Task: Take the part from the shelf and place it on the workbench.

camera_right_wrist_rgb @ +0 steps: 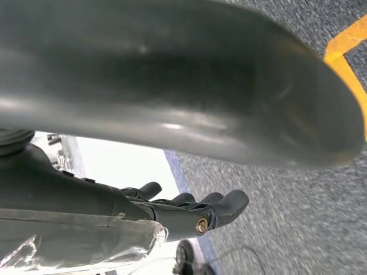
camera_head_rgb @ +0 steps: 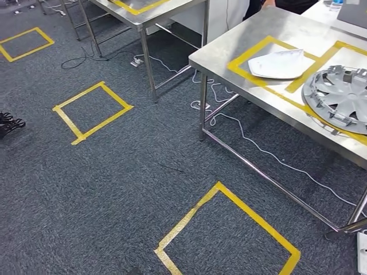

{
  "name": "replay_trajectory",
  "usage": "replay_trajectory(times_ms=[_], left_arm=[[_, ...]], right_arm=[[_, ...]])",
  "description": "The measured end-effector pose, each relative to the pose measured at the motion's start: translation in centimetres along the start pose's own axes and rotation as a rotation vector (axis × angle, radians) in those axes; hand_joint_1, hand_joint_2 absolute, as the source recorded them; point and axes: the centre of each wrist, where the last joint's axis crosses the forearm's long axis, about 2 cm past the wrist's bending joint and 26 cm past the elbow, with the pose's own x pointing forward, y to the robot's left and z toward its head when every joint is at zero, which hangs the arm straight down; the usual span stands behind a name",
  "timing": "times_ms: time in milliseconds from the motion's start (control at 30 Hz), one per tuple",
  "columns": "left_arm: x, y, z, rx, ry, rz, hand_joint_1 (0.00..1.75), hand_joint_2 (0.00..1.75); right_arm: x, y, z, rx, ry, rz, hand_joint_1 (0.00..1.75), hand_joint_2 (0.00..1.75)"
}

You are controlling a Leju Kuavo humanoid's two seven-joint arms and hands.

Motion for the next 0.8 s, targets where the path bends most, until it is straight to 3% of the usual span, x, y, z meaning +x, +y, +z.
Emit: replay_trajectory(times_ms=[800], left_arm=[[-0.08,0.09,-0.05,0.006,-0.002,-0.010,0.00,0.00]], right_arm=[[-0.06,0.02,-0.02,0.003,0.003,-0.004,0.00,0.00]])
